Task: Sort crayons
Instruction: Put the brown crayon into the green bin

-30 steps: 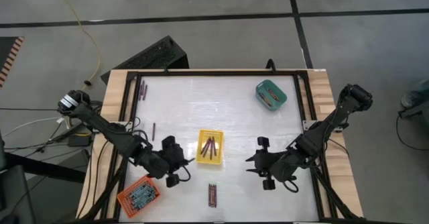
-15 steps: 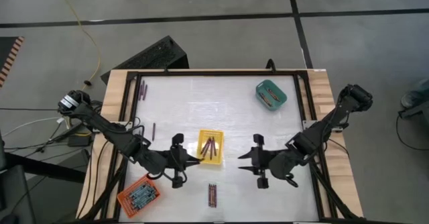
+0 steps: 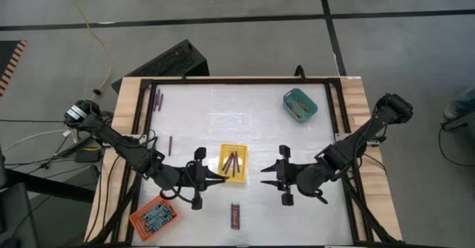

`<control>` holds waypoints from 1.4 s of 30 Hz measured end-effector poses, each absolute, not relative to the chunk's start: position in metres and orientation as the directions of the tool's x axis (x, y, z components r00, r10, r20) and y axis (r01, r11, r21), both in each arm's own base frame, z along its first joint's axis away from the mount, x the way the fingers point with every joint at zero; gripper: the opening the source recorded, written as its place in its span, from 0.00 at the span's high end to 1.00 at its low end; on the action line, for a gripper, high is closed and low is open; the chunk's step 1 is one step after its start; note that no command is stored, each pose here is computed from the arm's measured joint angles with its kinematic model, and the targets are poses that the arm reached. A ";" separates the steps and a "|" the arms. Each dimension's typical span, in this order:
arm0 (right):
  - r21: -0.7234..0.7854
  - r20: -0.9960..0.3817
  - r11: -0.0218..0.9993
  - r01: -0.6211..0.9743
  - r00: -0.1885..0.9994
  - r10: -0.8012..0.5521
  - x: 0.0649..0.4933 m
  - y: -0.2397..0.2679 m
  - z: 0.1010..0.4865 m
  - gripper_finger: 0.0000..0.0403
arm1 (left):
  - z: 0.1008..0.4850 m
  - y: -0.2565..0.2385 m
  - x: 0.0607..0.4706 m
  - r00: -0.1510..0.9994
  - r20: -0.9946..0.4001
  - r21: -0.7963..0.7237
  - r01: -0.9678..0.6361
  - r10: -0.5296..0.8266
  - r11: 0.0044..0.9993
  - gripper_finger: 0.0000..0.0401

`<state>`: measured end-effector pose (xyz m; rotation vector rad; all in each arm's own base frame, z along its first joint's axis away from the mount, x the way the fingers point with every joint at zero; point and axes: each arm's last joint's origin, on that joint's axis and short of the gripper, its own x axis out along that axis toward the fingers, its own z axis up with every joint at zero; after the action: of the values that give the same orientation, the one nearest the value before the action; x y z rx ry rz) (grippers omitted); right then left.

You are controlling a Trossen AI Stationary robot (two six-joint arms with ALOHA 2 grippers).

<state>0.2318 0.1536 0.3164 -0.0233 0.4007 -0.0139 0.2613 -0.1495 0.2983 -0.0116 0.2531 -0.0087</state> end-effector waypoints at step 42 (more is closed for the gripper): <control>-0.127 0.019 0.984 -0.127 0.991 0.130 0.258 0.143 0.359 0.63 | 0.313 -0.141 0.294 0.992 0.063 0.052 0.108 -0.111 0.993 1.00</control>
<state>0.2583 0.1433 0.3589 -0.1265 -0.0268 0.1294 0.2944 -0.1413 0.3131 0.0488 -0.0657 -0.1098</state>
